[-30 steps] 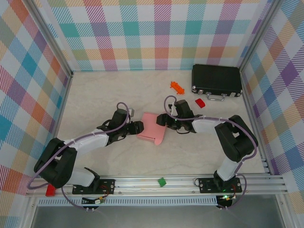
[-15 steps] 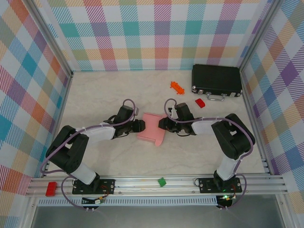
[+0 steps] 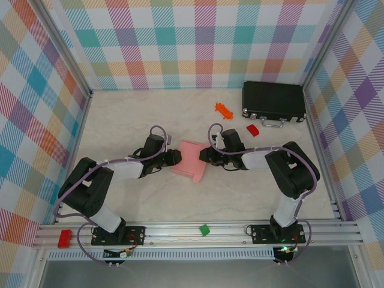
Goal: Fold the paper box
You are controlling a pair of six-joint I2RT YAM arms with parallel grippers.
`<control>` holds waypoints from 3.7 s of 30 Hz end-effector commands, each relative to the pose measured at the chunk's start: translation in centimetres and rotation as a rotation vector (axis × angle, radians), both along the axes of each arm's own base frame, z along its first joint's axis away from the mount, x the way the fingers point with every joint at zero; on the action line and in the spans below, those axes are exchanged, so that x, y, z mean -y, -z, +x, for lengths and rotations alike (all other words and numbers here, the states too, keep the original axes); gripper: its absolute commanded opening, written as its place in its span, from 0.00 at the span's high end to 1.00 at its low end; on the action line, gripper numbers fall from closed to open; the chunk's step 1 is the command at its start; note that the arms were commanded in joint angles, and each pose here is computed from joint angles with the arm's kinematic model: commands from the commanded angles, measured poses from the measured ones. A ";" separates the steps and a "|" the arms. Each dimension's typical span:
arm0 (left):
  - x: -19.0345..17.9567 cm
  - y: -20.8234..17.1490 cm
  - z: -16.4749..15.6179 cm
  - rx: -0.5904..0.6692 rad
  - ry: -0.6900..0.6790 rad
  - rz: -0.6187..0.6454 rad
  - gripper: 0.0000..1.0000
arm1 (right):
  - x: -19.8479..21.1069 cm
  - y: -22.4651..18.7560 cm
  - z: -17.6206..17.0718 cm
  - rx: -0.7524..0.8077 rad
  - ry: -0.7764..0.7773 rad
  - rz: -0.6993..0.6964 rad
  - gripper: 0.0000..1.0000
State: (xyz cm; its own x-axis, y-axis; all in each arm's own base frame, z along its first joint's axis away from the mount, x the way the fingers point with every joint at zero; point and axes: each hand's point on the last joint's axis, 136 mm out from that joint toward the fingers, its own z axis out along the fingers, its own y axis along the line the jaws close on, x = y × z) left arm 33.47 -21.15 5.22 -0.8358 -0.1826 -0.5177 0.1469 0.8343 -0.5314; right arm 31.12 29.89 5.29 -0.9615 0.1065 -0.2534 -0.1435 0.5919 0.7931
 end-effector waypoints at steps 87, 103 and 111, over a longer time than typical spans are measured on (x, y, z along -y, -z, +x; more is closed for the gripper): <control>-3.7 -12.1 1.0 0.213 -0.026 0.176 0.14 | 0.1 -11.6 3.8 0.180 -0.051 -0.070 0.44; -1.9 -12.4 1.0 0.209 0.052 0.122 0.15 | -4.6 -7.7 2.6 0.043 -0.151 0.122 0.39; -1.2 -11.5 0.7 0.173 0.099 0.113 0.16 | -4.7 -5.5 3.1 -0.012 -0.122 0.084 0.42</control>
